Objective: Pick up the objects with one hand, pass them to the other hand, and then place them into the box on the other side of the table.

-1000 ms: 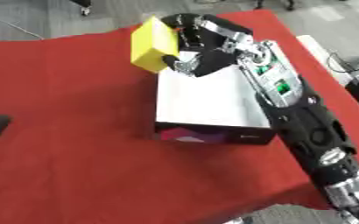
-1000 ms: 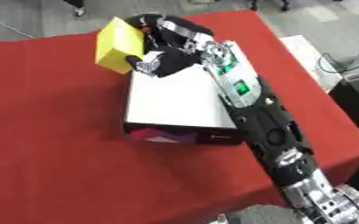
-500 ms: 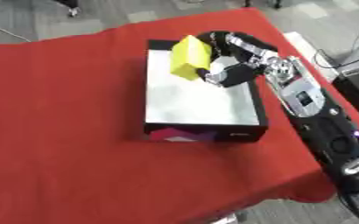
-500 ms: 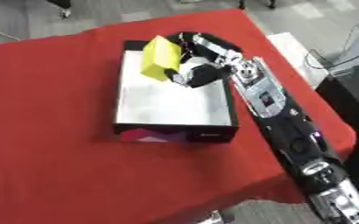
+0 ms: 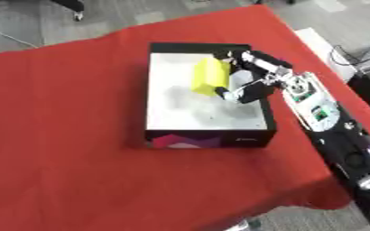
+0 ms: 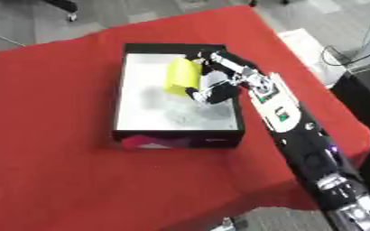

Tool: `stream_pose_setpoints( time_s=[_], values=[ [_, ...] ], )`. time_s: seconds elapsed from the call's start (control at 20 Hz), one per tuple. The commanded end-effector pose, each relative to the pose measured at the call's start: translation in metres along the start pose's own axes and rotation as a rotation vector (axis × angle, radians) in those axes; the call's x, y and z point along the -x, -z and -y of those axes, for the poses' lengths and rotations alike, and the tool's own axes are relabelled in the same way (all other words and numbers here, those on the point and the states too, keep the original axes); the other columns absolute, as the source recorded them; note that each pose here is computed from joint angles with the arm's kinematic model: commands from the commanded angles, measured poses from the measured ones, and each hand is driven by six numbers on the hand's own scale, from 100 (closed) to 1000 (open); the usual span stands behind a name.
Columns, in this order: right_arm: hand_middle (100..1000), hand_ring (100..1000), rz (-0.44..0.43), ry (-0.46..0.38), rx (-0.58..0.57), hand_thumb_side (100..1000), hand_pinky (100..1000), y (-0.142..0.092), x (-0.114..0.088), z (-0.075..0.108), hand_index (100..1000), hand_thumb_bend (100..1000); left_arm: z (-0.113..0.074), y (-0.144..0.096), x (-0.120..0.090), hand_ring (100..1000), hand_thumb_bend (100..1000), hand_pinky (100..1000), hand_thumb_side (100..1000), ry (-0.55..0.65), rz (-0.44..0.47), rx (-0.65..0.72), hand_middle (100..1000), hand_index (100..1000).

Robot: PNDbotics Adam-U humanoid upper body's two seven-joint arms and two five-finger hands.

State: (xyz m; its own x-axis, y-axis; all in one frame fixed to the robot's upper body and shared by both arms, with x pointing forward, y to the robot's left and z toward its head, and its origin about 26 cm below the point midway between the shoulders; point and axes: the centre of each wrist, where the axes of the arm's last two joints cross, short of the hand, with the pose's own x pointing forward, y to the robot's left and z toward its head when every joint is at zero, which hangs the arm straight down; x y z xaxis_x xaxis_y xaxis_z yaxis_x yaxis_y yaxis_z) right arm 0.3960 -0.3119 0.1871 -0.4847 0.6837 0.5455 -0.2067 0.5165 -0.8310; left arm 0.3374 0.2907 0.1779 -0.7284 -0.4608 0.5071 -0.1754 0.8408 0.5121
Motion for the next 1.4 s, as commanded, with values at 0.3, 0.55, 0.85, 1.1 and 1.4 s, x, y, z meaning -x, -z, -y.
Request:
stream_pose_setpoints(
  time_s=[0.3, 0.55, 0.85, 1.1, 1.4],
  values=[
    [1000, 1000, 0.013, -0.144, 0.036, 135, 936, -0.005, -0.005, 0.02, 1000, 254, -0.009, 0.004, -0.006, 794, 636, 1000, 399, 0.02, 0.029, -0.021, 642, 850],
    [1000, 1000, 0.014, -0.166, 0.076, 109, 938, -0.006, -0.007, 0.022, 1000, 271, -0.009, 0.004, -0.006, 794, 635, 1000, 399, 0.02, 0.028, -0.022, 642, 851],
    [1000, 1000, 0.04, -0.12, 0.116, 100, 915, -0.008, -0.011, 0.025, 1000, 229, -0.011, 0.005, -0.006, 793, 636, 1000, 394, 0.025, 0.029, -0.027, 641, 851],
    [1000, 1000, 0.152, 0.097, 0.365, 100, 902, -0.014, -0.028, 0.045, 1000, 100, -0.019, 0.006, -0.007, 794, 606, 1000, 406, 0.046, 0.029, -0.027, 628, 850],
    [1000, 1000, 0.319, 0.301, 0.505, 537, 928, -0.027, -0.043, 0.075, 1000, 100, -0.036, 0.011, -0.012, 806, 571, 1000, 451, 0.124, 0.023, 0.057, 661, 861]
  ],
)
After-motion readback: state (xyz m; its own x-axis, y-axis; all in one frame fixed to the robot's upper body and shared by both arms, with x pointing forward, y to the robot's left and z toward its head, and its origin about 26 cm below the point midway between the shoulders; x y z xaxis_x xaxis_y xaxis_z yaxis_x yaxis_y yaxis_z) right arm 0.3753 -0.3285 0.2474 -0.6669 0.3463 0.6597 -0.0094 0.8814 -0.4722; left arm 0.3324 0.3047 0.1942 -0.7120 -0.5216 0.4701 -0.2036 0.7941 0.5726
